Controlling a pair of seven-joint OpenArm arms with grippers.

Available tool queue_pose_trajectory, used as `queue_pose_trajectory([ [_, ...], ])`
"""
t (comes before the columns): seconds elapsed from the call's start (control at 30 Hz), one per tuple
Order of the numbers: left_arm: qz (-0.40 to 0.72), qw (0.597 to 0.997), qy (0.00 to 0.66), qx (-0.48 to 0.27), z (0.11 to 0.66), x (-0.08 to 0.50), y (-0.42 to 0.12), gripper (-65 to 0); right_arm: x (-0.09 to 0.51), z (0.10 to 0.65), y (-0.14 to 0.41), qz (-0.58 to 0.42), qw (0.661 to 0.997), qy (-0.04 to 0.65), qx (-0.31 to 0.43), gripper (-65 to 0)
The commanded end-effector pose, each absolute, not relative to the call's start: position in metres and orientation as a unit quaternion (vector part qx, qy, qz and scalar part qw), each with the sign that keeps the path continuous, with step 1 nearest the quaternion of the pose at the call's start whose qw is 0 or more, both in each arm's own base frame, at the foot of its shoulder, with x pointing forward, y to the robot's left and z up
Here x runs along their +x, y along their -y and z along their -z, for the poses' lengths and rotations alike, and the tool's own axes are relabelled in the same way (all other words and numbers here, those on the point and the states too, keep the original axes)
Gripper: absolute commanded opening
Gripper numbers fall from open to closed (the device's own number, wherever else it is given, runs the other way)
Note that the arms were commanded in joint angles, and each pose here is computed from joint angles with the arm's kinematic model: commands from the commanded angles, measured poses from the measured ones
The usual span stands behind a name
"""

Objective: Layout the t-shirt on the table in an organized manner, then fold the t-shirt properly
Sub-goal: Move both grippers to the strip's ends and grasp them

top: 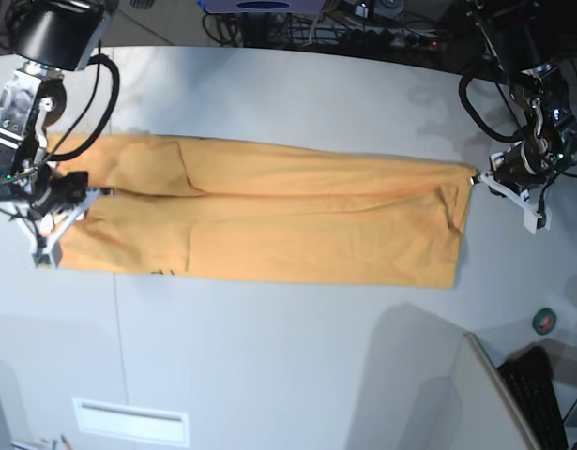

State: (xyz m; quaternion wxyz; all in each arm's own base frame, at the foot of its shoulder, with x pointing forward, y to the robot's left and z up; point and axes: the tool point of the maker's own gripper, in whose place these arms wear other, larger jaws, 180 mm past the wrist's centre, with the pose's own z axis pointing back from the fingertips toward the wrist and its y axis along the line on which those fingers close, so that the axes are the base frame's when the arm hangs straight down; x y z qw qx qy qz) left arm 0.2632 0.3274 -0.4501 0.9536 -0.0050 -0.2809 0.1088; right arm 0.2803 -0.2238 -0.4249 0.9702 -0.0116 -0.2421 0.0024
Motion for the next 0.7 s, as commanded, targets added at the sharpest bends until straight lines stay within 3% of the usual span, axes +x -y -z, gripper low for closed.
queue_pose_trajectory([
  [0.0, -0.106, 0.946, 0.308, 0.002, 0.435, 0.278, -0.334, -65.0, 0.294, 0.408, 0.223, -0.003, 0.961, 0.275, -0.012, -49.8],
  [0.1, -0.110, 0.943, 0.314, -0.014, 0.437, 0.284, -0.319, -65.0, 0.311, 0.401, 0.222, -0.002, 0.952, 0.307, -0.008, -50.6],
  [0.17, -0.109, 0.937, 0.331, -0.025, 0.429, 0.297, -0.308, -65.0, 0.326, 0.406, 0.220, 0.003, 0.945, 0.328, 0.004, -57.9],
  [0.2, -0.107, 0.934, 0.339, -0.034, 0.427, 0.305, -0.298, -65.0, 0.333, 0.413, 0.222, 0.006, 0.943, 0.333, 0.010, -65.0],
  [0.4, -0.066, 0.941, 0.326, -0.072, 0.438, 0.334, -0.254, -65.0, 0.354, 0.465, 0.230, 0.038, 0.948, 0.311, 0.053, -65.0],
  [0.67, -0.122, 0.933, 0.327, -0.085, 0.477, 0.334, -0.256, -65.0, 0.331, 0.488, 0.231, 0.043, 0.955, 0.288, 0.056, -65.0],
])
